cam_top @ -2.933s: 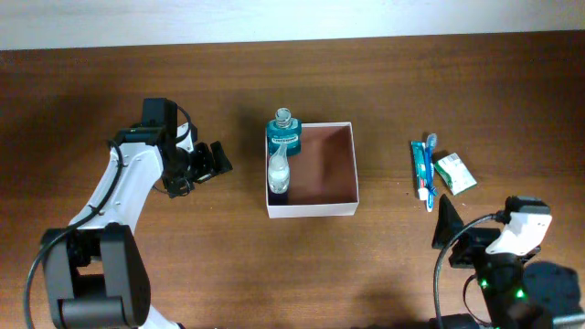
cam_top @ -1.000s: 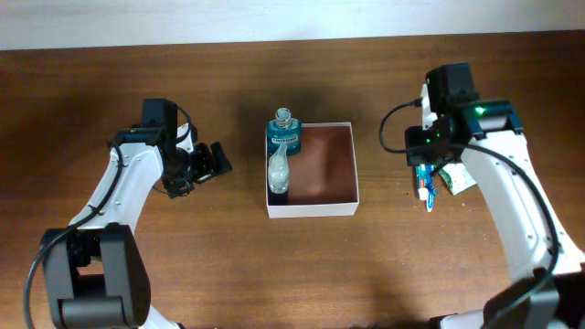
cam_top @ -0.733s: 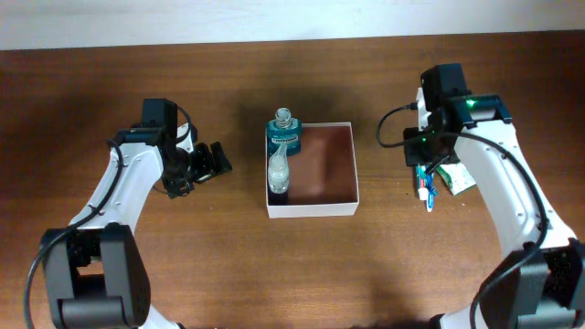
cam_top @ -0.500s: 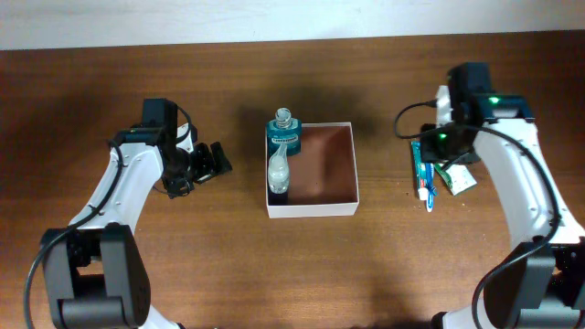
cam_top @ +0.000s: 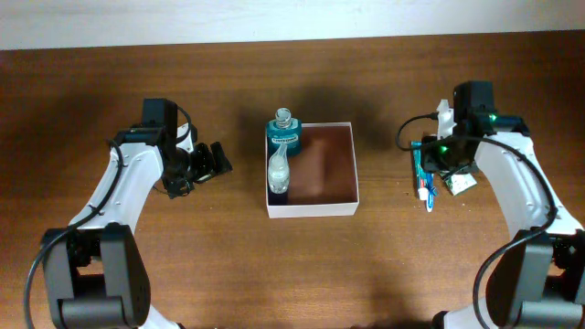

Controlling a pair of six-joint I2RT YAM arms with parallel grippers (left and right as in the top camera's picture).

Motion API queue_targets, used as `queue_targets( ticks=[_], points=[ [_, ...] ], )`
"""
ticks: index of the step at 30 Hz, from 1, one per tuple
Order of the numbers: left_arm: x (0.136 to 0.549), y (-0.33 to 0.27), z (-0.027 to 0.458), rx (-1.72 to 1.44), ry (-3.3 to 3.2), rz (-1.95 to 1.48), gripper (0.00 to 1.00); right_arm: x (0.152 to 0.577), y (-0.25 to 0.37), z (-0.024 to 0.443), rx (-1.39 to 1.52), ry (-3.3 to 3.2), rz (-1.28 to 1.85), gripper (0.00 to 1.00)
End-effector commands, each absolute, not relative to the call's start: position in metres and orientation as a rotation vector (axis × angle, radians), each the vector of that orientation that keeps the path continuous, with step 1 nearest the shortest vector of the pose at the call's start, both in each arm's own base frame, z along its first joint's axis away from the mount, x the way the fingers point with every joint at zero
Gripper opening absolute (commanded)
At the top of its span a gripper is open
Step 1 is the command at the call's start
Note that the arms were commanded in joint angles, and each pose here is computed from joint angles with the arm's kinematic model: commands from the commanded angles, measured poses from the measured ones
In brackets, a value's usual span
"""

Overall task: Pack container
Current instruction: 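Lower and close the right gripper on the blue razor handle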

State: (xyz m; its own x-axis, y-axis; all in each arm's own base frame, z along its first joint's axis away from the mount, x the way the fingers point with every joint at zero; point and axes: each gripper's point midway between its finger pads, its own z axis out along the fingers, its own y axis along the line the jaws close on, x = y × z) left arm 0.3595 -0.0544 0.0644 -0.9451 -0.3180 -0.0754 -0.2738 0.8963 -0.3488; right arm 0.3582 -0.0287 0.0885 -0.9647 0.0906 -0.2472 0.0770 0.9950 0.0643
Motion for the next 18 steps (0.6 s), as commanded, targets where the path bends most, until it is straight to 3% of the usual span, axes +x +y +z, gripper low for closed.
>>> queue_targets(
  ticks=[1,12,18],
  points=[
    [0.357,-0.054,0.059,-0.466,2.945,-0.509,0.99,0.354,-0.029,0.076,0.136,2.905,0.124,0.41],
    [0.357,-0.054,0.059,-0.466,2.945,-0.509,0.99,0.361,-0.031,0.047,0.155,2.942,0.13,0.3],
    [0.357,-0.054,0.059,-0.466,2.945,-0.509,0.99,0.371,-0.034,0.044,0.182,2.906,0.184,0.3]
  ],
)
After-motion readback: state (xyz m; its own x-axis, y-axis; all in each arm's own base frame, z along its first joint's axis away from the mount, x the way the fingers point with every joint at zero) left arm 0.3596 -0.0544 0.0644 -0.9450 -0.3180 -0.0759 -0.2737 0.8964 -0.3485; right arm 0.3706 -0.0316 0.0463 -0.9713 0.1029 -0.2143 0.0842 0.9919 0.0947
